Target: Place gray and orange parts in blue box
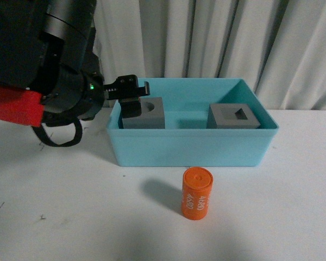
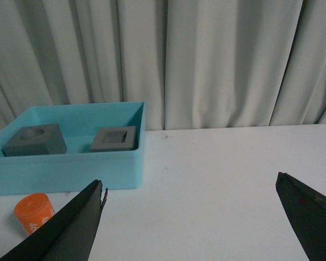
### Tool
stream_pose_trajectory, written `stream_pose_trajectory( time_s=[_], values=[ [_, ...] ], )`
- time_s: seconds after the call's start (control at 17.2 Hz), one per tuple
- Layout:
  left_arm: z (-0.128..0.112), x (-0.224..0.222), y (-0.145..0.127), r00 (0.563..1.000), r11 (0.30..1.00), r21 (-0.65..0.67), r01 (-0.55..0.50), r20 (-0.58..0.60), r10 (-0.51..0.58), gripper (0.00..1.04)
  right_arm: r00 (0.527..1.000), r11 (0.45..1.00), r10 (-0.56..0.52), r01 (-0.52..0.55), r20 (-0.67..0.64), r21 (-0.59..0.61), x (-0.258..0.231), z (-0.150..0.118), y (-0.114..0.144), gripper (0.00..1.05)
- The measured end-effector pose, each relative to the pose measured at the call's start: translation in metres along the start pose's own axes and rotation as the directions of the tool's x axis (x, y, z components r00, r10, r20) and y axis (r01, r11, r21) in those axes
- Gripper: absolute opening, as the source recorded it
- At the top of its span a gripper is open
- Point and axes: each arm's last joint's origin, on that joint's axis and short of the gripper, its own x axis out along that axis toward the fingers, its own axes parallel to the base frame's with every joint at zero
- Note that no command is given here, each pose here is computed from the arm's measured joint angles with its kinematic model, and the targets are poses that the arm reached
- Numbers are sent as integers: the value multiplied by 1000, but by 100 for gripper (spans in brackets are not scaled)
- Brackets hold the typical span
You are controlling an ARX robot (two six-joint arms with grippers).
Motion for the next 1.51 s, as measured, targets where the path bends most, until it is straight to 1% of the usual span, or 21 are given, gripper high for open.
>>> stream_pose_trajectory(
  time_s=[0.06,0.41,0.64,0.75,0.81,0.87,0.93,0.99,1.1,1.39,1.45,1.51],
  values=[
    [1,-7,4,1000,1000,-22,12,-1,-12,86,1000,1000,0,0,0,0,0,0,0,98],
    [7,-37,15,998,995,-78,57,40,-54,100,1000,1000,0,0,0,0,0,0,0,98],
    [13,-74,27,992,985,-139,99,92,-87,97,1000,1000,0,0,0,0,0,0,0,98],
    [13,-102,38,988,978,-177,112,121,-91,98,1000,1000,0,0,0,0,0,0,0,98],
    [4,-128,51,988,969,-217,115,126,-89,98,1000,1000,0,0,0,0,0,0,0,98],
    [-77,-189,103,998,945,-322,-60,-15,58,98,1000,1000,0,0,0,0,0,0,0,98],
    [-120,-223,131,988,888,-433,-152,-50,145,98,1000,1000,0,0,0,0,0,0,0,98],
    [-115,-229,129,991,886,-450,-114,5,130,98,1000,1000,0,0,0,0,0,0,0,98],
    [-116,-228,129,991,885,-448,-122,-13,130,98,1000,1000,0,0,0,0,0,0,0,98],
    [-116,-228,129,991,884,-451,-121,-12,130,98,1000,1000,0,0,0,0,0,0,0,98],
    [-114,-223,130,986,909,-417,7,156,64,93,1000,1000,0,0,0,0,0,0,0,98],
    [-119,-223,133,953,934,-345,90,302,20,85,1000,1000,2,-2,0,0,0,0,0,98]
  ],
)
